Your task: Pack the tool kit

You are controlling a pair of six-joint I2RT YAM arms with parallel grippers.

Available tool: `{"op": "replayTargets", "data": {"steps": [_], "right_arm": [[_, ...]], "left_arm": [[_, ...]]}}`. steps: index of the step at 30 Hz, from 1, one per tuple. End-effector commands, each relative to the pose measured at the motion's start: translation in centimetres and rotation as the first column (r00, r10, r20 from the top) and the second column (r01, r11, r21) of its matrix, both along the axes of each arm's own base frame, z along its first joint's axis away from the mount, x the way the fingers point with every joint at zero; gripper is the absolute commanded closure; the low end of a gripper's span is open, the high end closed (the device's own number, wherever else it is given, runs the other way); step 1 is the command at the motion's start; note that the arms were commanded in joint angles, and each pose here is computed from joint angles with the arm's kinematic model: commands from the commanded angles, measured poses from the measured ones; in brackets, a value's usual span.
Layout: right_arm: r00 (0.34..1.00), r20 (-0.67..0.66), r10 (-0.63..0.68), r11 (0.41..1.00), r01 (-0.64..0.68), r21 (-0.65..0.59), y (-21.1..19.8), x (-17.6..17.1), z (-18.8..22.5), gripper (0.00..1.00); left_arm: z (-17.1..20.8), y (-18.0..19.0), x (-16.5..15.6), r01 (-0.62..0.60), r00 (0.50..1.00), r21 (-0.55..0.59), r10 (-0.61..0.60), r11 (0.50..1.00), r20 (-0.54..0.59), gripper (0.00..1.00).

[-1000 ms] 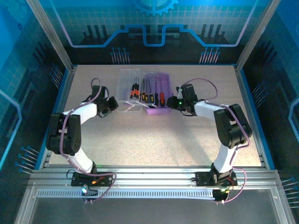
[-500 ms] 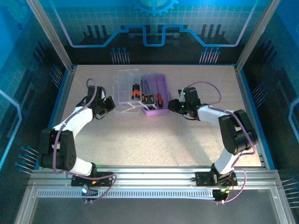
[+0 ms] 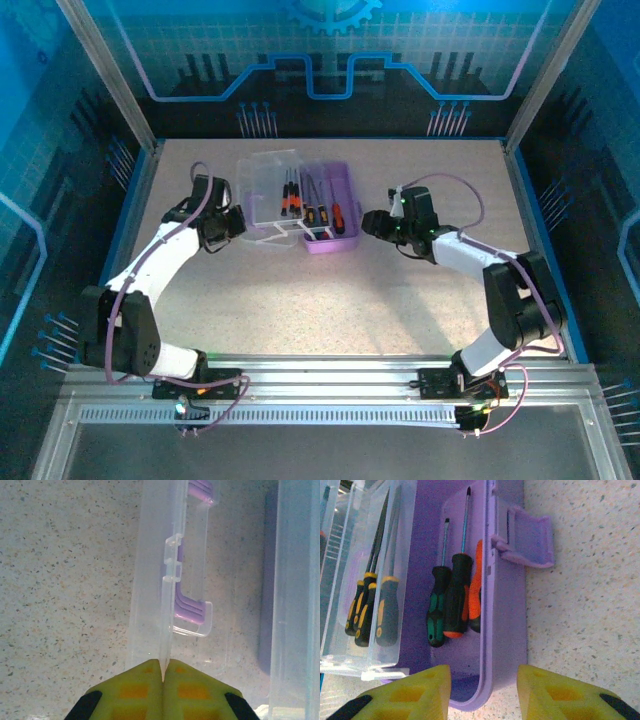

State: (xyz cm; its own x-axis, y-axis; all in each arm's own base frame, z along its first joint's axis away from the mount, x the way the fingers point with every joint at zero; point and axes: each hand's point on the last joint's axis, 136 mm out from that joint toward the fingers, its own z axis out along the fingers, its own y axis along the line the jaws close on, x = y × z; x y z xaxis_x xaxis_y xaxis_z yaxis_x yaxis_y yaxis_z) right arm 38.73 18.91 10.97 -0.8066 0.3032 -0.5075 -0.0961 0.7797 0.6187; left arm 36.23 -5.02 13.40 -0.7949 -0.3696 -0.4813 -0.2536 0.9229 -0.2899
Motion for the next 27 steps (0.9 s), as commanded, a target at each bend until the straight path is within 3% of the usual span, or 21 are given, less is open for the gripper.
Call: {"op": "replayTargets", "data": {"steps": [1,13,27], "right_arm": [[0.999,-0.025,-0.038,0.998,0.037,-0.041,-1.1,0.5,-0.9,0.59],[0.994,-0.1,-0.038,0.996,0.03,-0.083,-0.8,1.0,-4.0,0.59],[0.979,-0.14,0.145,0.989,-0.148,-0.005,6.2,-2.5,-5.8,0.59]], "left_arm": [[3.2,-0.3,0.0,0.035,0.998,0.041,-0.037,0.999,0.054,1.0],[6.4,-0.8,-0.9,0.091,0.993,0.099,-0.098,0.991,0.063,1.0],[9.1,-4.2,-2.9,0.196,0.978,0.104,-0.203,0.975,0.057,1.0]]}}
